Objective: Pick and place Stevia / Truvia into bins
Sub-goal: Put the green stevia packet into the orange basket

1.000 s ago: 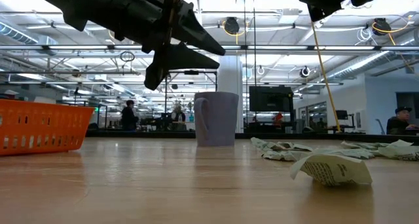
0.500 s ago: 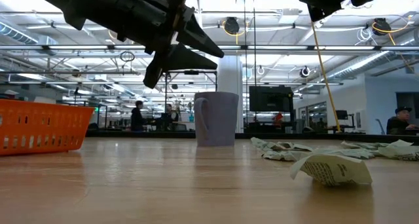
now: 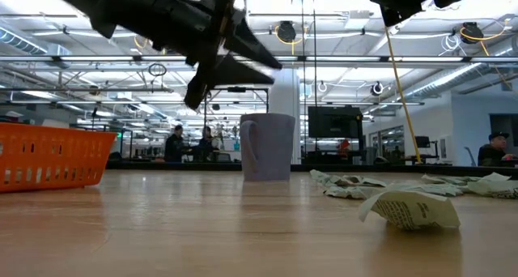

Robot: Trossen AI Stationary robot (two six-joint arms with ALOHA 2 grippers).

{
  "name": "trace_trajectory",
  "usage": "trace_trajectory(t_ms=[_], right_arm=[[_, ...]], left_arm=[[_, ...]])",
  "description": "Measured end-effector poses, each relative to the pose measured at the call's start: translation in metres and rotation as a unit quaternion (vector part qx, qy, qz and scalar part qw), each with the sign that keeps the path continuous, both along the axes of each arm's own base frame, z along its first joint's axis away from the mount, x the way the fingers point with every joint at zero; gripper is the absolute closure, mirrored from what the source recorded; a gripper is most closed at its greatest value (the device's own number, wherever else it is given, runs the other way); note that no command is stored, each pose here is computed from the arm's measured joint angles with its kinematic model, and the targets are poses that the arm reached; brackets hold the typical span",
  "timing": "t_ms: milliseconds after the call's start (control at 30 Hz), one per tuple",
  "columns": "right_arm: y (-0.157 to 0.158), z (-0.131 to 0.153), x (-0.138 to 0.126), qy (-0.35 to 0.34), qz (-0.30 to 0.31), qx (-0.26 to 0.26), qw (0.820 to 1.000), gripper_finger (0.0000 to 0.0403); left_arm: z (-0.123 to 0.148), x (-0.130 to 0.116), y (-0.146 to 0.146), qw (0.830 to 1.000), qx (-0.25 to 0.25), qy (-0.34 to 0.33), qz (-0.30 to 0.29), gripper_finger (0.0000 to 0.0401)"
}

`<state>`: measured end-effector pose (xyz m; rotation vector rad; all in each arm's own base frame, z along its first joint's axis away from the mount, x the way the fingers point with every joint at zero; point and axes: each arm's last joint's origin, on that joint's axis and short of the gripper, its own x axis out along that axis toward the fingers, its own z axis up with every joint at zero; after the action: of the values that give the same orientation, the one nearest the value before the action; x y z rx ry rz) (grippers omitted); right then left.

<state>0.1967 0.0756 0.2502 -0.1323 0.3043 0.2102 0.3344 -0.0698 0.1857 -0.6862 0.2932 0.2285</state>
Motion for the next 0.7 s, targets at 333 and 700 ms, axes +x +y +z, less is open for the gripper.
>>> trace_trajectory(t_ms=[333,700], right_arm=[[-0.005,-0.011,0.007,0.048,-0.044,0.056,0.996,0.0298],[-0.019,-0.023,0.019,0.074,-0.089,0.06,0.991,0.0298]], left_arm=[[0.025,0.03,-0.051,0.97,0.17,0.091,-0.15,0.0295],[-0.014,0.068,-0.1,0.948,0.129,0.128,-0.261,0.0295]])
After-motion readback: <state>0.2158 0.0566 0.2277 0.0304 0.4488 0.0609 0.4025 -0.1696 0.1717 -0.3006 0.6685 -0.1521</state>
